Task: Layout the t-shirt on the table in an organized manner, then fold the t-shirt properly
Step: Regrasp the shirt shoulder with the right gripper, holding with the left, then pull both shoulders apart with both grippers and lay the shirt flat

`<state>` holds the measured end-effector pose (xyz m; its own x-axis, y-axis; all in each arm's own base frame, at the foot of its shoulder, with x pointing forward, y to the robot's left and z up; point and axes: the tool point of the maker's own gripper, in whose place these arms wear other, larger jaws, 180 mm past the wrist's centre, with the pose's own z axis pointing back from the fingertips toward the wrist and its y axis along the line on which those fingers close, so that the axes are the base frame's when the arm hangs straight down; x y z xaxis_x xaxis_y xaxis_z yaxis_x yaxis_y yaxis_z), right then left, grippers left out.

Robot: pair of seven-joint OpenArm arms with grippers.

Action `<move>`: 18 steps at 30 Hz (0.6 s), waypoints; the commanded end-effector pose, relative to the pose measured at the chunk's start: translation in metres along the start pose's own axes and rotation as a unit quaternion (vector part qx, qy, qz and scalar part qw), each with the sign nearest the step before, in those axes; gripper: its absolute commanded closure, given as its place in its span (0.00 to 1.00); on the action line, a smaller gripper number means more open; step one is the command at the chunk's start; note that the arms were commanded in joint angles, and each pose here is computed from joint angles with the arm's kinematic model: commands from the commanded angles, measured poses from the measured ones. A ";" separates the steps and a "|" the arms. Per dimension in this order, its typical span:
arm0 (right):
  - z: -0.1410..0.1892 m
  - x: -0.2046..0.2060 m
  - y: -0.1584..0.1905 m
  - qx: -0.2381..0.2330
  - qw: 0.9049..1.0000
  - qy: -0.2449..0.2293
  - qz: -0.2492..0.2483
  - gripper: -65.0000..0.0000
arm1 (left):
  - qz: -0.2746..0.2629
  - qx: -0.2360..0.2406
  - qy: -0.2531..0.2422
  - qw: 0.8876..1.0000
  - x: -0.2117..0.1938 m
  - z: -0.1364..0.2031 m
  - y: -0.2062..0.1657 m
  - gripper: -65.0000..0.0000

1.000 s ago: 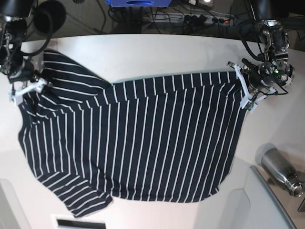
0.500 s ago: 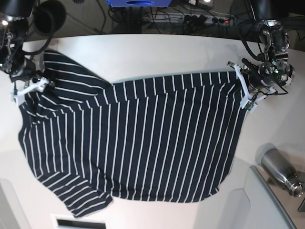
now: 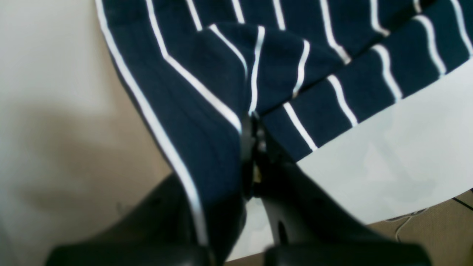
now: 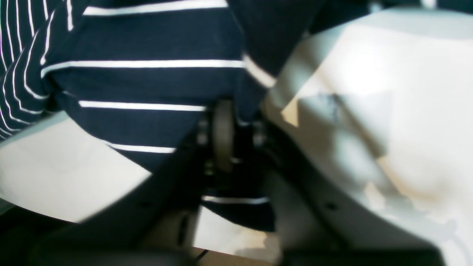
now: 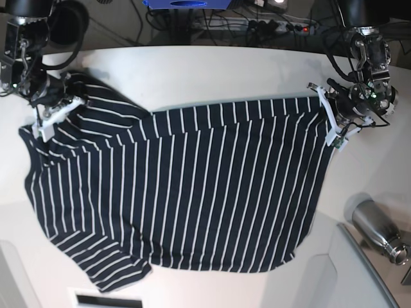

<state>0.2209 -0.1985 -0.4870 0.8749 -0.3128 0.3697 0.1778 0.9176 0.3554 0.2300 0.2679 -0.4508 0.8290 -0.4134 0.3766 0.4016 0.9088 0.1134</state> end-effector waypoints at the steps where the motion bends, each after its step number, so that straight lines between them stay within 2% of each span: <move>1: 0.006 0.015 -0.001 0.001 1.000 -0.021 0.008 1.00 | -0.001 0.011 -0.012 1.000 0.008 0.005 0.009 1.00; 5: 0.018 0.012 0.003 0.001 0.999 -0.031 0.023 1.00 | -0.004 0.014 -0.015 1.000 0.010 0.007 0.010 1.00; 13: 0.077 0.005 0.023 -0.019 0.995 -0.076 0.065 1.00 | -0.022 0.028 -0.011 0.999 0.004 0.018 0.014 1.00; 18: 0.097 -0.020 0.040 -0.011 0.995 -0.073 0.069 1.00 | -0.046 0.036 -0.021 0.998 0.004 0.033 0.003 1.00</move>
<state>0.1648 -0.1793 -0.4038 0.8281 -0.2187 0.5161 0.0834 0.9586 0.2723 0.2171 0.2660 -0.4257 0.7804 -0.4882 0.3906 0.4503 0.8723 0.1906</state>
